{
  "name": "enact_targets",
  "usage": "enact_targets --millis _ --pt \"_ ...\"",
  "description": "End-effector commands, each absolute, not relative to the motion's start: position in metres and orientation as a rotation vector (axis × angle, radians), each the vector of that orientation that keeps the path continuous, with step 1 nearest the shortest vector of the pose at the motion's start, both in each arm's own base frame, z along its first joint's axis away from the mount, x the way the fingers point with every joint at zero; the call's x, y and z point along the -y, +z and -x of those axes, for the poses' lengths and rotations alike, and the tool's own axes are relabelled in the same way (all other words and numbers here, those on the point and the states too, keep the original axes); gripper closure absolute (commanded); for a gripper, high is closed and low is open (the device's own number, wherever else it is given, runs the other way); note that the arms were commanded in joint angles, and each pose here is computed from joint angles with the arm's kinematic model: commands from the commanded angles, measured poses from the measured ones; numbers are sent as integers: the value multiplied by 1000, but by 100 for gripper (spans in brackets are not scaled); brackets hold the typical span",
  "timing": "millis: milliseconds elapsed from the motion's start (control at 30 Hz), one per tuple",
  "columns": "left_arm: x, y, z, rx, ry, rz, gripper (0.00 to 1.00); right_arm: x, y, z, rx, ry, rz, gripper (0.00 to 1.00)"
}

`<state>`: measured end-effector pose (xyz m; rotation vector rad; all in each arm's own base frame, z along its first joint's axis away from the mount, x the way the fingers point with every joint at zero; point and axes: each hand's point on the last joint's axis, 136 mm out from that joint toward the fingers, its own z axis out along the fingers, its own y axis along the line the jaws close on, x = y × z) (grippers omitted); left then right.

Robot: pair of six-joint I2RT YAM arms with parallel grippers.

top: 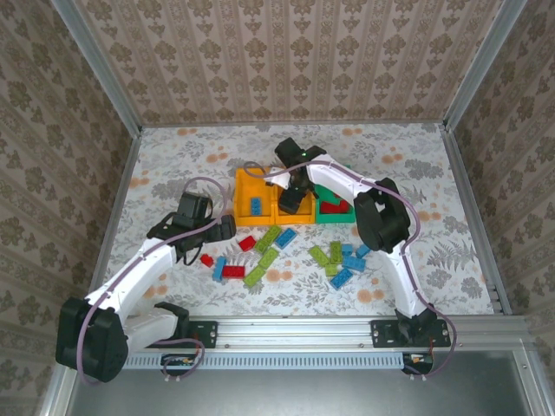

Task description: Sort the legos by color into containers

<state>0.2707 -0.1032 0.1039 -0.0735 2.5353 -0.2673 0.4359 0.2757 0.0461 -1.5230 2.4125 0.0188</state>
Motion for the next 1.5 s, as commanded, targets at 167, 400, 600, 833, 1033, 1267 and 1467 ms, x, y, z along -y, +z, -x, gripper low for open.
enact_targets --millis 167,400,600,833,1033,1267,1467 --pt "99 105 -269 -2520 -272 108 0 -265 13 -428 -2557 -25 1553 37" --pt "98 104 -267 -2522 -267 113 0 -272 33 -433 -2537 17 1466 56" --pt "96 104 -265 -2524 -264 121 0 -282 73 -436 -2492 75 1357 73" --pt "96 105 -263 -2518 -269 129 0 -278 115 -431 -2451 75 1302 77" --pt "95 104 -260 -2527 -275 136 0 -254 129 -428 -2471 -24 1224 78" --pt "90 95 -252 -2570 -246 172 0 -179 141 -437 -2581 38 680 80" --pt "103 84 -249 -2609 -281 120 0 -141 112 -426 -2731 32 476 80"
